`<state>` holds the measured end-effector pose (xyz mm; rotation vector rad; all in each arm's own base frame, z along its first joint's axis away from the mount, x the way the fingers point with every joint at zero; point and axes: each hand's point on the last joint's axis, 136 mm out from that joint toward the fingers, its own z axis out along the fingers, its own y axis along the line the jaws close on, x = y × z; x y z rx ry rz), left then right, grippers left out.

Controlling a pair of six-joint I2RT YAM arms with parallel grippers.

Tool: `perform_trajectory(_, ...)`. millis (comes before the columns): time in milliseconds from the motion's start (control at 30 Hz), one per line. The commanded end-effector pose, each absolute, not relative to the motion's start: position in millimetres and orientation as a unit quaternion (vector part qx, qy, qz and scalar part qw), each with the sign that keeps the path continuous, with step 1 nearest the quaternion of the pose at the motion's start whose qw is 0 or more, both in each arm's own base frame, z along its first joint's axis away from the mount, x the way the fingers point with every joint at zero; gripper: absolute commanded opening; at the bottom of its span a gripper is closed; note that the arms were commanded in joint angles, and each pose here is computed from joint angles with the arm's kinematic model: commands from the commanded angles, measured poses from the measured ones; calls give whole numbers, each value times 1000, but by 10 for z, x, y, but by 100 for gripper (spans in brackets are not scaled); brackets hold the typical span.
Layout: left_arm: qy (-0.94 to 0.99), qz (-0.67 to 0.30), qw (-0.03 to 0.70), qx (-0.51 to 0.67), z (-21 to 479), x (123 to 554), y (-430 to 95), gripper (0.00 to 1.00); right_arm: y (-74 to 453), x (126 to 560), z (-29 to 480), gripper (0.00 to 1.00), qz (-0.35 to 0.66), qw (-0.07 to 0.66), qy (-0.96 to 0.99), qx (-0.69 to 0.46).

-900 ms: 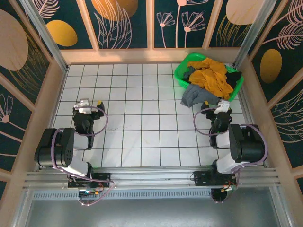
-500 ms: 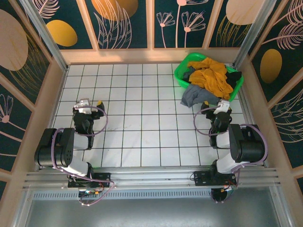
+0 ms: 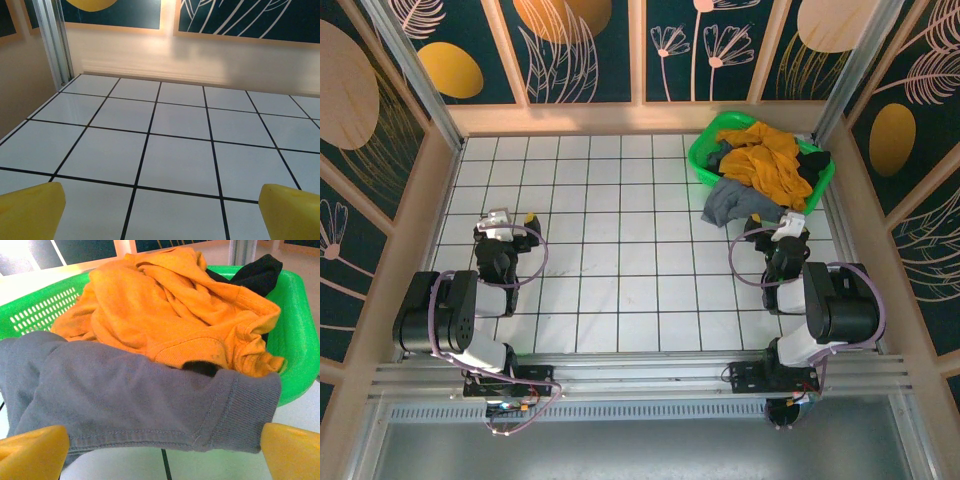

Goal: Fold and stack the t-shirts

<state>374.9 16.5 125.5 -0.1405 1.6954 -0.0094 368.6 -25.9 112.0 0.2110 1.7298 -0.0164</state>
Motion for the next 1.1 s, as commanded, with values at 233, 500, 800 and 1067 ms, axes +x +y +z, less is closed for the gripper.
perform_trajectory(233,736,-1,675,-58,1408,3764,175,99,-225,3737,1314,99,-6,663,744,87)
perform_trajectory(500,645,-23,740,-191,2643,3638,401,99,-261,3754,2615,99,46,650,709,269)
perform_trajectory(800,744,-269,531,-303,2784,4478,-281,99,-456,4277,2515,90,27,437,836,331)
perform_trajectory(1067,823,-315,461,-103,2874,4420,-1975,93,-211,4994,1856,82,54,304,908,282)
